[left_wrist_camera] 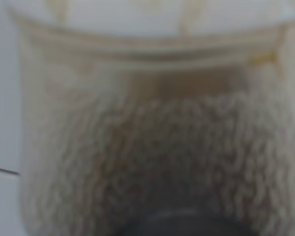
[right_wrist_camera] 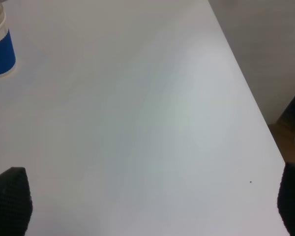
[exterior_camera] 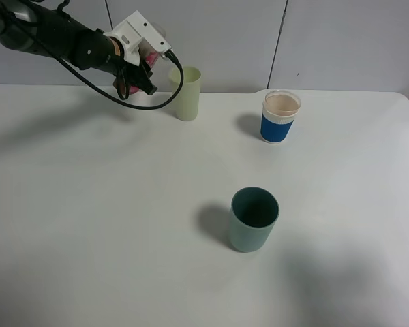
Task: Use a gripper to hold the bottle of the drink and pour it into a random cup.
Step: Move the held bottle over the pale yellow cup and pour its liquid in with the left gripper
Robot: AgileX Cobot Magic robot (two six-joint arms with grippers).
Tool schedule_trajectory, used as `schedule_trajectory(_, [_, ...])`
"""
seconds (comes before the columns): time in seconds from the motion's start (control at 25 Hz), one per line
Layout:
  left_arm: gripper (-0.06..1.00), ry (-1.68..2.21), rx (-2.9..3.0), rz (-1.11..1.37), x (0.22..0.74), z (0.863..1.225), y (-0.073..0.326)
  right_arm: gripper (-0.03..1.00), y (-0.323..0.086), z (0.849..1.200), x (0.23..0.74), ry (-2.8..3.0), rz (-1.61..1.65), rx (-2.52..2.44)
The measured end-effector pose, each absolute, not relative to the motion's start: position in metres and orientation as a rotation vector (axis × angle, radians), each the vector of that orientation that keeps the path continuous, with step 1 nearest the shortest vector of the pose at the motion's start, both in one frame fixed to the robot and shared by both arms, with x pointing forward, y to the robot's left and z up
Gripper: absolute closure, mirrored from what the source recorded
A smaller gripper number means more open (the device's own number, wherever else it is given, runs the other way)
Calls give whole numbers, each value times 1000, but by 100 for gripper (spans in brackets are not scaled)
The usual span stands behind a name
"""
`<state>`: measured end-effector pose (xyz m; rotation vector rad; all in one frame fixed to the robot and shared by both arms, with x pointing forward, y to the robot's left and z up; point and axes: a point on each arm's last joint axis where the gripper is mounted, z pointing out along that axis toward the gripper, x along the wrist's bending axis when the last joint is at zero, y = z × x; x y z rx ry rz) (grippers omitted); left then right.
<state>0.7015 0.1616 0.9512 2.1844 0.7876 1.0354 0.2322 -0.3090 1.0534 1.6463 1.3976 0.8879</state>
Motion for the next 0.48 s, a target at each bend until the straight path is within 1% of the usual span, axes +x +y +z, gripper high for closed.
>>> schedule_trajectory(0.24, [60,756,2233,1070,715,952,160,-3,-309,1053,232,1398,888,1646])
schedule_trajectory(0.48, [60,708,2281,1096,717,951,160,-3,-309,1053,232,1398,888,1646])
